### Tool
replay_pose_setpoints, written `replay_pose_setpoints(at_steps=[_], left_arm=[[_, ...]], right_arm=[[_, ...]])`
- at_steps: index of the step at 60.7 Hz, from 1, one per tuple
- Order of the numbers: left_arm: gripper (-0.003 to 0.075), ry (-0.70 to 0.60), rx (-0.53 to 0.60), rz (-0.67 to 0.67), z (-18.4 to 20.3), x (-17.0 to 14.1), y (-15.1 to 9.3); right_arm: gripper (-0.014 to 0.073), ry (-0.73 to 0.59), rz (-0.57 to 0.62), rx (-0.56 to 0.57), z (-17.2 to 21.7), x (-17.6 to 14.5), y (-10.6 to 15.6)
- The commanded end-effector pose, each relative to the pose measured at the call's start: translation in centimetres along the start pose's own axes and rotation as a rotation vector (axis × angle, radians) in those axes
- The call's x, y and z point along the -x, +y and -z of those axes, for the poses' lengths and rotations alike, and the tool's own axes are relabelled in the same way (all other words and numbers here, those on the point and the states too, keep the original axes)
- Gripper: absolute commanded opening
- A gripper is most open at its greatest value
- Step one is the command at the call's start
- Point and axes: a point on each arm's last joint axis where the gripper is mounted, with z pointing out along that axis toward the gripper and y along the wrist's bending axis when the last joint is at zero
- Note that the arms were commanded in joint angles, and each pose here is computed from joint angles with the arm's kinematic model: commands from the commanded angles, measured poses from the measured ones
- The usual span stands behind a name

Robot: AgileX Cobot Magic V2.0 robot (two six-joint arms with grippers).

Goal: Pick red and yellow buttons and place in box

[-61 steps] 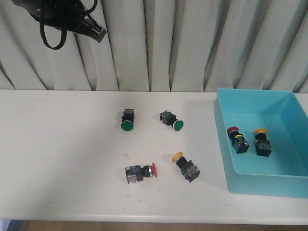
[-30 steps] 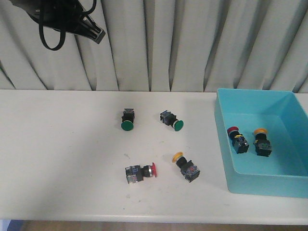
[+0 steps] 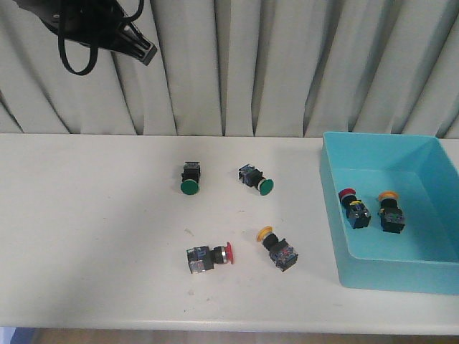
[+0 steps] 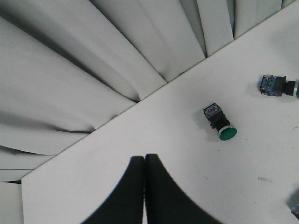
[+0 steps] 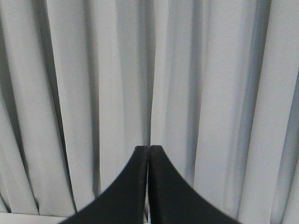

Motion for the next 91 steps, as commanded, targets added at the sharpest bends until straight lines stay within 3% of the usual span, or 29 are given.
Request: replay_pose_setpoints(at_steps=[1, 31, 47, 56, 63, 68, 76, 91], left_arm=[[-0.0006, -0.101, 0.027, 0.025, 2.2, 0.7, 1.2], [-0.0006, -0.098, 0.029, 0.022, 2.0, 0.7, 1.1], [-0.0006, -0.23, -0.035, 0.08, 8.5, -0.9, 3.2], [-0.0006, -0.309, -0.059, 0.062, 10.2, -5.0, 3.1], [-0.0006, -0.382, -0.094, 0.015, 9.5, -10.3, 1.5], [-0.0006, -0.516, -0.126, 0.009, 8.7, -14.6, 0.2], [-0.0006, -0.711, -0.137, 0.176, 7.5, -21.3, -0.6], [-0.0006, -0.71, -0.076, 0.44, 3.8, -31.4, -2.5]], right_arm=[[-0.0008, -0.033, -0.039, 0.017, 0.2, 1.0, 0.1], [-0.0008, -0.032, -0.039, 0.012, 0.2, 1.0, 0.1], [-0.0008, -0.032, -0.039, 0.015, 0.2, 1.0, 0.1], [-0.0008, -0.032, -0.039, 0.014, 0.2, 1.0, 0.1], [-0.0008, -0.032, -0.039, 0.014, 0.2, 1.0, 0.1], [-0.0008, -0.032, -0.039, 0.014, 0.2, 1.0, 0.1], [-0.0008, -0.032, -0.039, 0.014, 0.2, 1.0, 0.1], [-0.0008, -0.032, -0.039, 0.014, 0.2, 1.0, 0.1]])
